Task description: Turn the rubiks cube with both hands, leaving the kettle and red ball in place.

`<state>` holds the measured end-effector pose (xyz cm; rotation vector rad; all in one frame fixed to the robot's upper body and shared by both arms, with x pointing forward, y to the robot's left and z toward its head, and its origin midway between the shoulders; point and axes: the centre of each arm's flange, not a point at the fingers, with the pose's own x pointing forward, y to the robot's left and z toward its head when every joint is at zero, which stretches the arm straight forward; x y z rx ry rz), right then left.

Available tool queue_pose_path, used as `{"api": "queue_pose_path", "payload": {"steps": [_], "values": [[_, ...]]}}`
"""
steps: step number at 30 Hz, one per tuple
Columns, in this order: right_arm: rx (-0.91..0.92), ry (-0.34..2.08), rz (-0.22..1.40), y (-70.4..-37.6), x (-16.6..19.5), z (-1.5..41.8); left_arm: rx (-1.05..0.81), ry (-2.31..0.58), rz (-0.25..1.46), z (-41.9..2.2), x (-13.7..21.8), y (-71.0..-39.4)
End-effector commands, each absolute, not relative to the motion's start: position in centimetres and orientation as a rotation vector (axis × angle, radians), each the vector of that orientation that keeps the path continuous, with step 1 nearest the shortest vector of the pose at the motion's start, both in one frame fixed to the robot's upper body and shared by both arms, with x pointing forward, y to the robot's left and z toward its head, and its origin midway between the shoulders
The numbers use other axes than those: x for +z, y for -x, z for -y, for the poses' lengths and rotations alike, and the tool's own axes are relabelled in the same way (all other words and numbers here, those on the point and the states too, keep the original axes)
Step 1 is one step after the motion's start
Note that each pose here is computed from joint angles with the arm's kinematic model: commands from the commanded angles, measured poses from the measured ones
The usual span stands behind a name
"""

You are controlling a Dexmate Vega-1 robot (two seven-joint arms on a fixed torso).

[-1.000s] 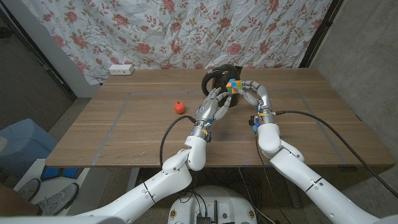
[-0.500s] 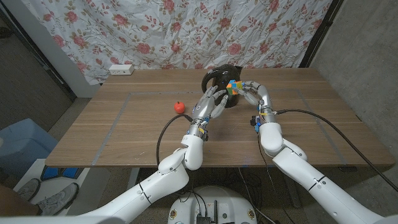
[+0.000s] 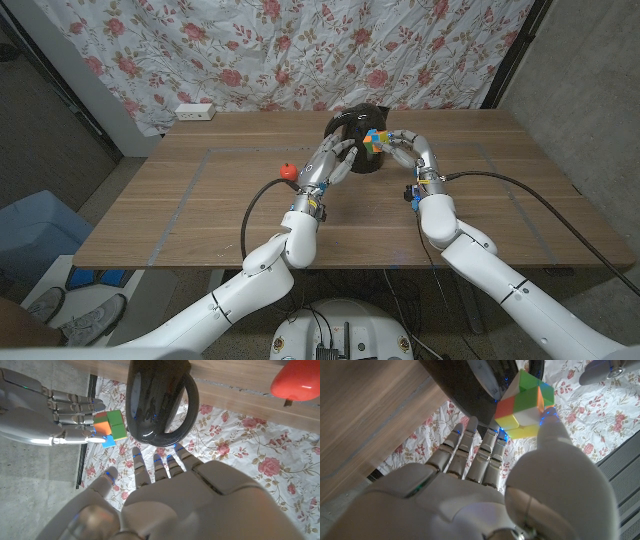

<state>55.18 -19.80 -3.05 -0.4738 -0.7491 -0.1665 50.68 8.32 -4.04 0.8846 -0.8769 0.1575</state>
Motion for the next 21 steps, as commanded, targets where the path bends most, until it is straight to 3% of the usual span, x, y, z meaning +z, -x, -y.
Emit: {"api": "queue_pose_path", "payload": {"steps": [1,21], "values": [[-0.142,0.581,0.757,-54.8,-2.4,20.3,0.143,-0.845,0.871,-10.0,-3.0,-51.0],[-0.114,0.773,0.774,-53.9,-1.6,20.1,0.141,-0.687,0.858,-13.7,-2.1,-52.6]]}}
